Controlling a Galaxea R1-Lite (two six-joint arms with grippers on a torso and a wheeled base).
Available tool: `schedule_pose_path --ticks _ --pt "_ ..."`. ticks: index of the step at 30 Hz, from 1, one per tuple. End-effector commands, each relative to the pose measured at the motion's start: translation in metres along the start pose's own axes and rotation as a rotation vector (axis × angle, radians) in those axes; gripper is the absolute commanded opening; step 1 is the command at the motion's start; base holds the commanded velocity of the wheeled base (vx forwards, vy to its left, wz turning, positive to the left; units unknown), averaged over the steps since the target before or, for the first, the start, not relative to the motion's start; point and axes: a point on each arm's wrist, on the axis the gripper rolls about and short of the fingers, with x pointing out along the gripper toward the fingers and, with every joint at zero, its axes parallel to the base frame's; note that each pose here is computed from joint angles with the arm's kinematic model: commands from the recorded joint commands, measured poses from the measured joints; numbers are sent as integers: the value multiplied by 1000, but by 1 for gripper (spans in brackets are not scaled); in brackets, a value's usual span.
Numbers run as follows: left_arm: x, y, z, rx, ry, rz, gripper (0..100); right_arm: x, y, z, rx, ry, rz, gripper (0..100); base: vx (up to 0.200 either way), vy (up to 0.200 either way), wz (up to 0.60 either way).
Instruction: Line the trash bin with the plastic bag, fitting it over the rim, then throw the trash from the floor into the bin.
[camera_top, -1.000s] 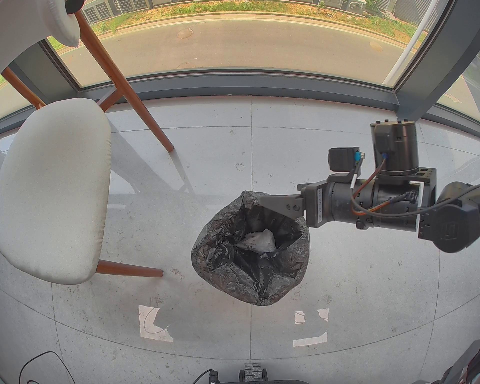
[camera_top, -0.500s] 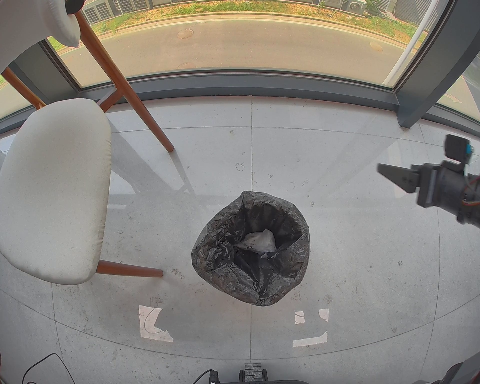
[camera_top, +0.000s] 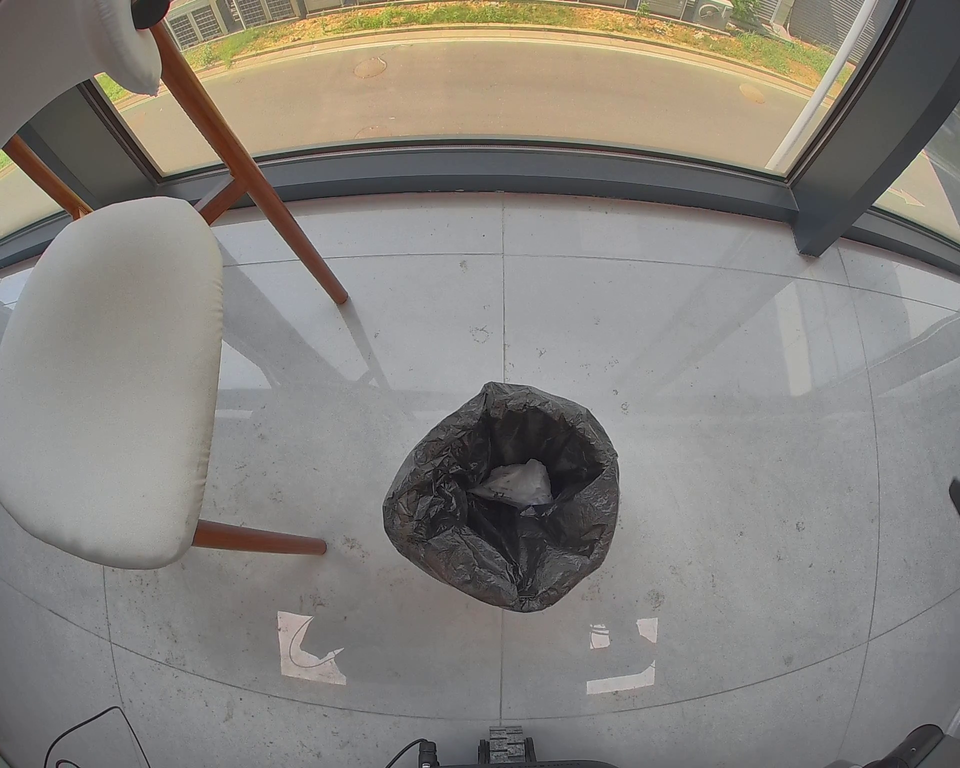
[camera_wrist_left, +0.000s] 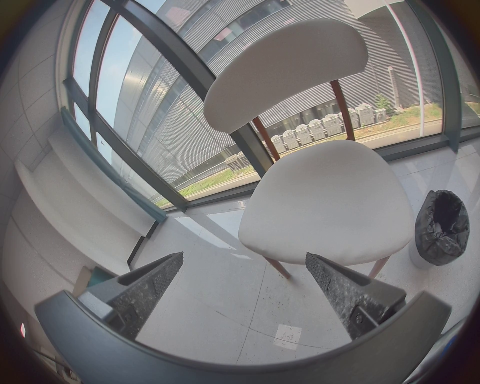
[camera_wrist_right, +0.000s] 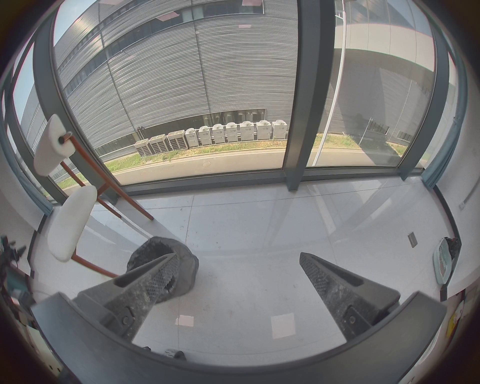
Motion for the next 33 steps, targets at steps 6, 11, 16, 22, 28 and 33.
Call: schedule_pose_path --ticks 6,11,16,22,28,33 --pt "32 41 36 56 -216 -337 100 -24 -7 -124 -115 -94 83 100 0 0 0" --pt "48 43 41 33 -272 -461 100 -24 -7 -122 -114 -108 81 100 0 0 0" --pt "34 68 44 146 -65 -202 100 -24 -7 -122 -115 -103 81 100 0 0 0" --pt "16 85 48 86 30 -43 100 -24 -7 -122 -112 -114 73 100 0 0 0" --pt "3 99 53 93 56 45 100 -24 -7 -122 -112 -114 73 100 0 0 0" --pt "-5 109 61 99 70 93 100 -24 -7 -122 -112 -114 73 100 0 0 0"
